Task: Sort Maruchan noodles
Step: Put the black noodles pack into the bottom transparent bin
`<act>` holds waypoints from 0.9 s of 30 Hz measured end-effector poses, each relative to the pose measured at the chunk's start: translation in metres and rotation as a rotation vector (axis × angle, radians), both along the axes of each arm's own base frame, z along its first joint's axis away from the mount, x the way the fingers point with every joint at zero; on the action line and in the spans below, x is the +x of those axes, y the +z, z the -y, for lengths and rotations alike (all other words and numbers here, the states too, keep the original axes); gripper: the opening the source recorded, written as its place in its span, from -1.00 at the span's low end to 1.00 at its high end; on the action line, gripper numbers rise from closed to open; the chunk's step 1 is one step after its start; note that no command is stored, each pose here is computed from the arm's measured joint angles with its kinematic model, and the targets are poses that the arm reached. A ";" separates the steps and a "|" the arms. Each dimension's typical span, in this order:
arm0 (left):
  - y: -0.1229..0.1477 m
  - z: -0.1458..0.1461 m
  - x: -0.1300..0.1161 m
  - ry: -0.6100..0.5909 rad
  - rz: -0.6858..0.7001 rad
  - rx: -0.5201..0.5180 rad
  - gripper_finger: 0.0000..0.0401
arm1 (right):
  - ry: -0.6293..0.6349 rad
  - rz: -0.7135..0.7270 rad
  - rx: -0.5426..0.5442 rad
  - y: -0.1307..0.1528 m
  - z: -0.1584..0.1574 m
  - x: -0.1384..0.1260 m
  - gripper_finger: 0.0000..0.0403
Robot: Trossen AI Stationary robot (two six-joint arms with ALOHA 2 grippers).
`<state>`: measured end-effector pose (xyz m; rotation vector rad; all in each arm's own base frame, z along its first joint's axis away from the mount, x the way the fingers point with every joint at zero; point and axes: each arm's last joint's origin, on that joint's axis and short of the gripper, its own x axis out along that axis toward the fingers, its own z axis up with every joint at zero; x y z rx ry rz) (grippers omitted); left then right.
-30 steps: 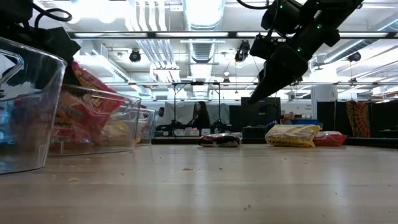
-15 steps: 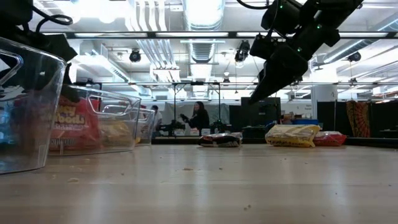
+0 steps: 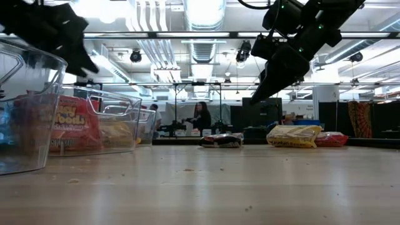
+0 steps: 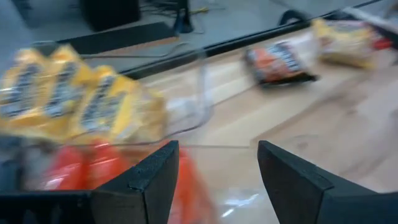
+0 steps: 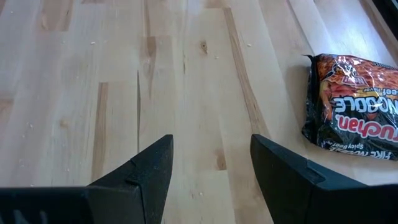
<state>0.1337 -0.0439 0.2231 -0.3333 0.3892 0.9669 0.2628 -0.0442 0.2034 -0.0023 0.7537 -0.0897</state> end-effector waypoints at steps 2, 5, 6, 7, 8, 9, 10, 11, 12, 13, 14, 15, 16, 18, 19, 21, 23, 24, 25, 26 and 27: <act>0.002 0.003 0.013 -0.044 0.039 0.010 0.00 | 0.000 0.000 -0.001 0.000 0.000 0.000 0.01; 0.008 0.006 0.035 -0.121 0.064 0.055 0.00 | 0.000 0.000 -0.001 0.000 0.000 0.000 0.01; 0.011 0.006 0.043 -0.154 0.065 0.067 0.00 | 0.001 0.000 -0.001 0.000 0.000 0.000 0.01; 0.012 0.006 0.051 -0.189 0.063 0.074 0.00 | 0.000 0.000 0.000 0.000 0.000 0.000 0.01; 0.014 0.005 0.059 -0.223 0.070 0.073 0.00 | 0.000 0.000 0.000 0.000 0.000 0.000 0.01; 0.015 0.003 0.067 -0.258 0.075 0.070 0.00 | 0.000 0.000 0.000 0.000 0.000 0.000 0.01; 0.015 0.002 0.073 -0.280 0.079 0.068 0.00 | 0.001 0.000 -0.001 0.000 0.000 0.000 0.01; 0.014 0.000 0.079 -0.303 0.083 0.066 0.00 | 0.001 0.000 -0.001 0.000 0.000 0.000 0.01; 0.013 -0.001 0.084 -0.328 0.082 0.060 0.00 | 0.000 0.000 0.000 0.000 0.000 0.000 0.01; 0.010 -0.003 0.089 -0.351 0.069 0.049 0.00 | 0.000 0.000 0.000 0.000 0.000 0.000 0.01; 0.006 -0.004 0.092 -0.371 0.046 0.038 0.00 | 0.000 0.000 0.000 0.000 0.000 0.000 0.01; 0.001 -0.005 0.096 -0.383 0.029 0.026 0.00 | 0.001 0.000 -0.001 0.000 0.000 0.000 0.01; -0.002 -0.005 0.099 -0.386 0.020 0.020 0.00 | 0.000 0.000 0.000 0.000 0.000 0.000 0.01; -0.008 -0.006 0.105 -0.377 0.016 0.020 0.00 | 0.000 0.000 0.000 0.000 0.000 0.000 0.01; -0.010 -0.007 0.108 -0.373 0.018 0.021 0.00 | 0.001 0.000 -0.001 0.000 0.000 0.000 0.01; -0.012 -0.009 0.116 -0.365 0.017 0.028 0.00 | 0.000 0.000 0.000 0.000 0.000 0.000 0.01; -0.011 -0.011 0.125 -0.350 0.016 0.030 0.00 | 0.000 0.000 0.000 0.000 0.000 0.000 0.01; -0.011 -0.012 0.130 -0.341 0.017 0.030 0.00 | 0.001 0.000 -0.001 0.000 0.000 0.000 0.01; -0.011 -0.013 0.136 -0.334 0.014 0.029 0.00 | 0.001 0.000 -0.001 0.000 0.000 0.000 0.01; -0.012 -0.014 0.140 -0.331 0.005 0.026 0.00 | 0.000 0.000 0.000 0.000 0.000 0.000 0.01; -0.014 -0.015 0.145 -0.340 -0.010 0.014 0.00 | 0.000 0.000 0.000 0.000 0.000 0.000 0.01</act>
